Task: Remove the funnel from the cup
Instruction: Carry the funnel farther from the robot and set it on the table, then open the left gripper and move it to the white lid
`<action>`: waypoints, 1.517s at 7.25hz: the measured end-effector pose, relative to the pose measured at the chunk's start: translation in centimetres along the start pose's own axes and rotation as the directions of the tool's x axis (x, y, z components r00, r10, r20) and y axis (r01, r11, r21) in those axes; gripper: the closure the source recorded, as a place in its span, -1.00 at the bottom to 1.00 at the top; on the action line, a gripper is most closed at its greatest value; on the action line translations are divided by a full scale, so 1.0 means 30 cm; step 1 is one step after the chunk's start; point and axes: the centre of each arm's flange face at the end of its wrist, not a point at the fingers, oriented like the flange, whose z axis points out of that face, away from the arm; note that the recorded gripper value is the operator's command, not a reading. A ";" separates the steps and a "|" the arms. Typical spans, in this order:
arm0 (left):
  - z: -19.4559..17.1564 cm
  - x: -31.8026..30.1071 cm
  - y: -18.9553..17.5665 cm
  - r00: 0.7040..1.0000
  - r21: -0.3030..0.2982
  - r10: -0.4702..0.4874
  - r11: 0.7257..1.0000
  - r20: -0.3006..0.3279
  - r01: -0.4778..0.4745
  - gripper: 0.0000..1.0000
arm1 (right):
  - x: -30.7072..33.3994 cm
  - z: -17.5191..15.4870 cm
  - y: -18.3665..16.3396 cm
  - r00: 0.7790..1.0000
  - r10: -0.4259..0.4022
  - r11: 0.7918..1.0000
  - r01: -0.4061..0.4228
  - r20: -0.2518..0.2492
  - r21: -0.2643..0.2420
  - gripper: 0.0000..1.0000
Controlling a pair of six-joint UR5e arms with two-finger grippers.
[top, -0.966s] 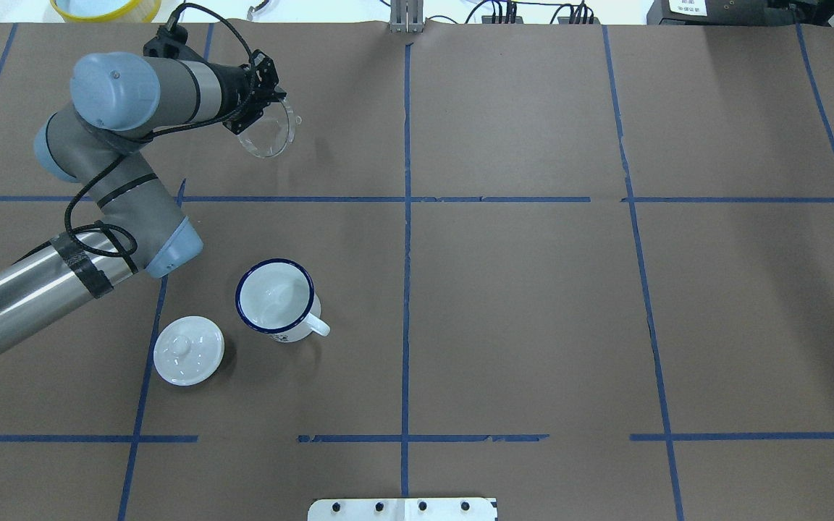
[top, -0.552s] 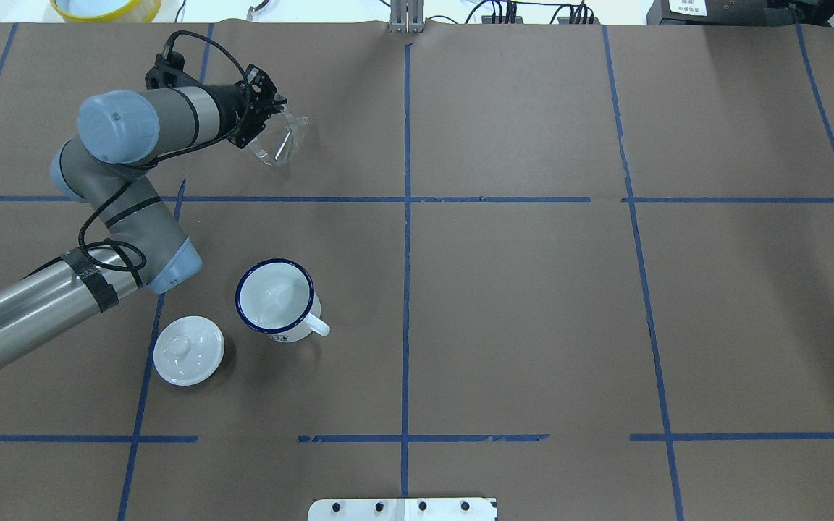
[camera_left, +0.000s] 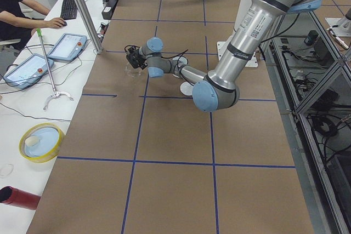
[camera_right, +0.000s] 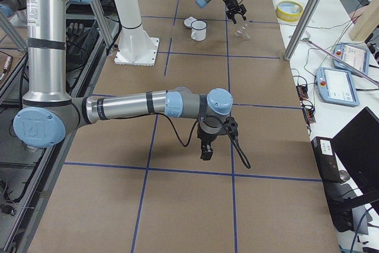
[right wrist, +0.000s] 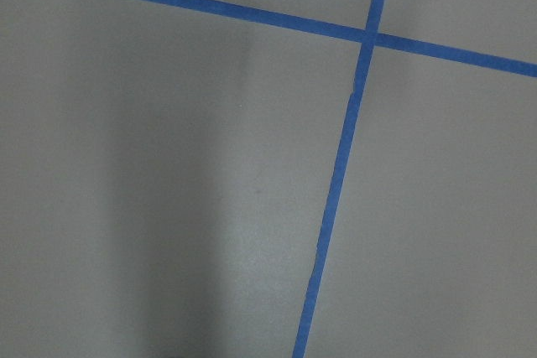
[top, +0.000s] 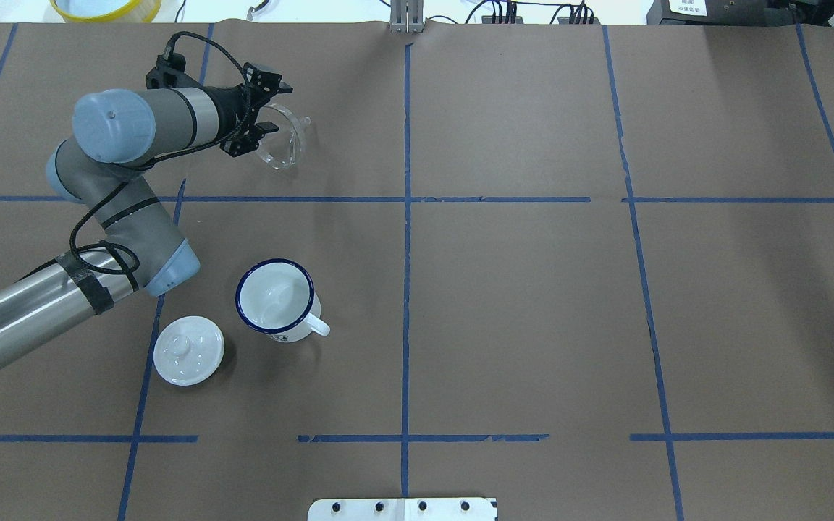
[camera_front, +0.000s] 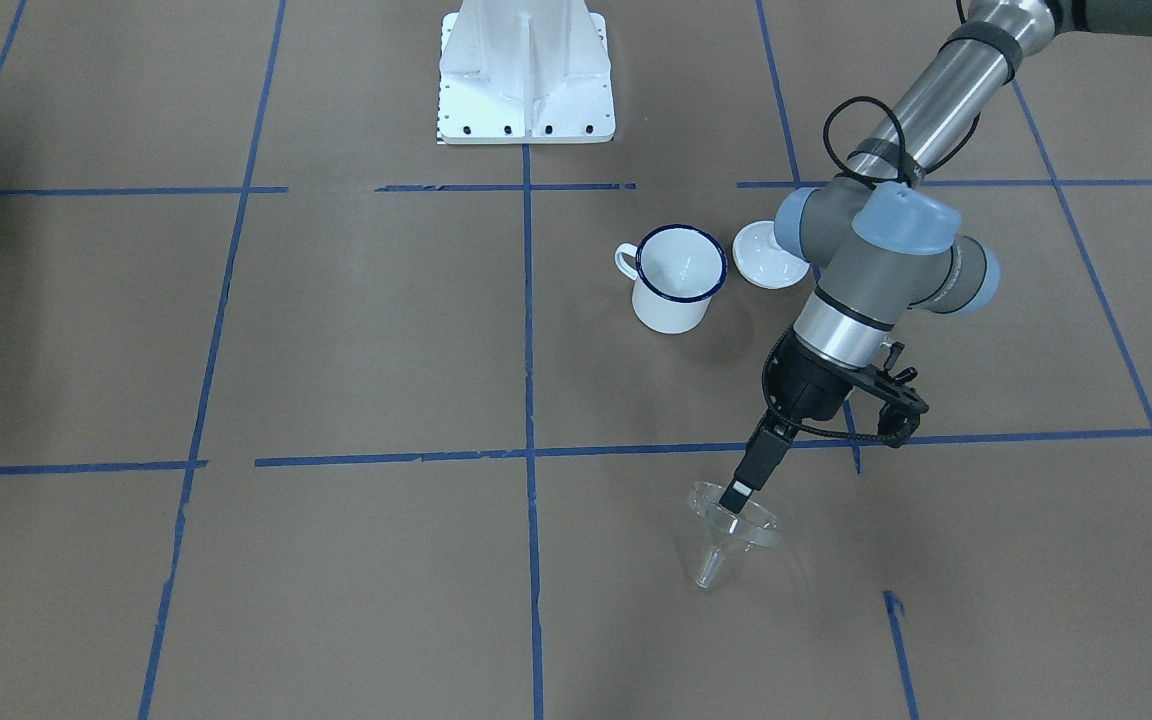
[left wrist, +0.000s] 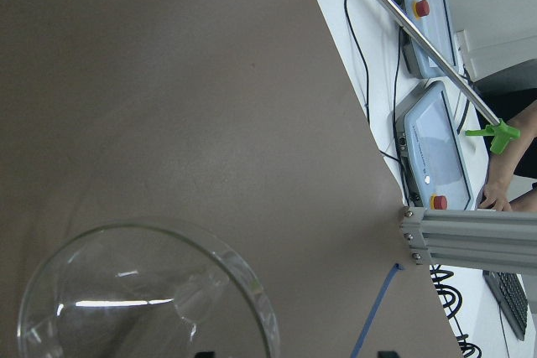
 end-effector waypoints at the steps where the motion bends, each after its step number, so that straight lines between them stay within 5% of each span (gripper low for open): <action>1: -0.093 -0.035 0.030 0.988 -0.020 0.070 0.997 0.139 -0.068 -1.00 | 0.000 0.000 0.000 1.000 0.000 1.000 0.000 0.000 0.000 -1.00; 3: -0.289 -0.164 0.061 0.917 -0.055 0.212 0.977 0.337 -0.205 -1.00 | 0.000 0.000 0.000 1.000 0.000 1.000 0.000 0.000 0.000 -1.00; 5: -0.419 -0.393 0.166 0.868 -0.107 0.263 0.965 0.421 -0.241 -0.93 | 0.000 0.000 0.000 1.000 0.000 1.000 0.000 0.000 0.000 -1.00; 9: -0.390 -0.641 0.360 0.812 -0.149 0.257 0.966 0.524 -0.209 -0.61 | 0.000 0.000 0.000 1.000 0.000 1.000 0.000 0.000 0.000 -1.00; 10: -0.385 -0.655 0.377 0.809 -0.149 0.257 0.966 0.528 -0.210 -0.26 | 0.000 0.000 0.000 1.000 0.000 1.000 0.000 0.000 0.000 -1.00; 11: -0.383 -0.661 0.385 0.808 -0.149 0.258 0.966 0.529 -0.210 0.38 | 0.000 0.000 0.000 1.000 0.000 1.000 0.000 0.000 0.000 -1.00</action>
